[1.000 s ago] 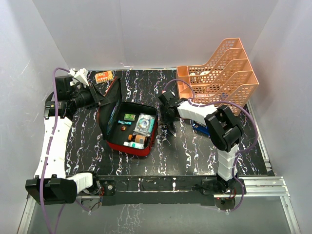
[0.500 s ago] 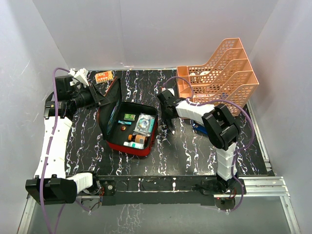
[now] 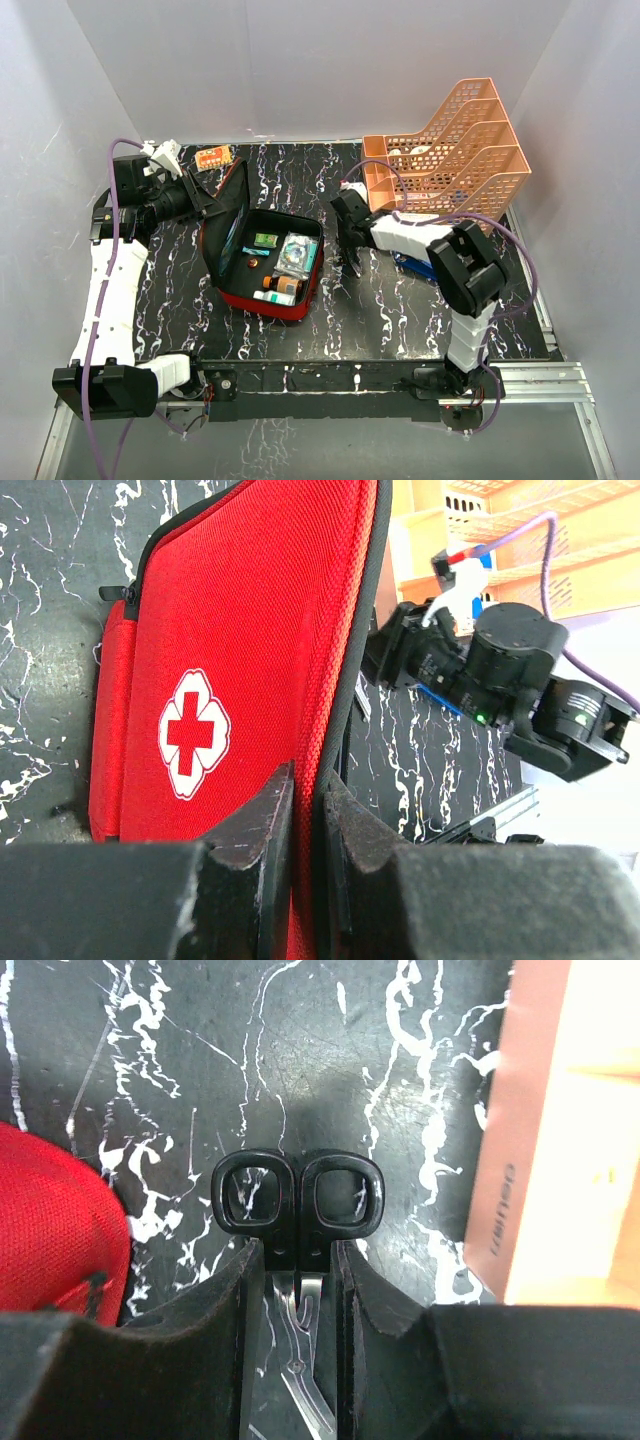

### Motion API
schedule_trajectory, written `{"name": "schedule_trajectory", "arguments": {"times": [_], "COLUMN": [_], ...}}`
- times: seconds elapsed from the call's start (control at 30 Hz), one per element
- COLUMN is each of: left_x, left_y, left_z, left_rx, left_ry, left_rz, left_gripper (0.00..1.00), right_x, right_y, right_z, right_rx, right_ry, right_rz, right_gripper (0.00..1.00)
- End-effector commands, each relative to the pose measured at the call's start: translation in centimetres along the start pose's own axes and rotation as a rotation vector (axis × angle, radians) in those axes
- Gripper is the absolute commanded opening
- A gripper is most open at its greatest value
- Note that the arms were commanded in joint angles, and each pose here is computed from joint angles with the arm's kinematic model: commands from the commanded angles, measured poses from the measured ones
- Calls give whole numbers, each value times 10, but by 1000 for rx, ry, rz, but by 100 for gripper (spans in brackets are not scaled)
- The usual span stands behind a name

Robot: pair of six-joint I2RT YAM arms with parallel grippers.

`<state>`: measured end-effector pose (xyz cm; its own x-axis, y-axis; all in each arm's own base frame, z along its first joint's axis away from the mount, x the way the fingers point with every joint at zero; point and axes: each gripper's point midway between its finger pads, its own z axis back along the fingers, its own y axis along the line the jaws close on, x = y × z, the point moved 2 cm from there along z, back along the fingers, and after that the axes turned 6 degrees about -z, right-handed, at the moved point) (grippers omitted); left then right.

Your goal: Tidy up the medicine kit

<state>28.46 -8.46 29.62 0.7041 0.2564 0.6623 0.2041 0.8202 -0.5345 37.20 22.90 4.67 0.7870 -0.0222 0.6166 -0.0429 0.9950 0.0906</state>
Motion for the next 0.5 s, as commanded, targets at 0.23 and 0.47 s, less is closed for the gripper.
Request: {"name": "schedule_trajectory", "arguments": {"times": [0.23, 0.47], "left_x": [-6, -3], "left_y": [4, 6], "left_z": [-2, -1], "left_rx": [25, 40], "left_ry": [23, 3], "left_rz": [33, 37], "left_gripper": [7, 6], "right_x": [102, 129], "right_y": [20, 37], "right_z": [109, 163], "right_rx": [237, 401], "right_ry": [-427, -535], "right_rz": [-213, -279], "right_gripper": [16, 17]}}
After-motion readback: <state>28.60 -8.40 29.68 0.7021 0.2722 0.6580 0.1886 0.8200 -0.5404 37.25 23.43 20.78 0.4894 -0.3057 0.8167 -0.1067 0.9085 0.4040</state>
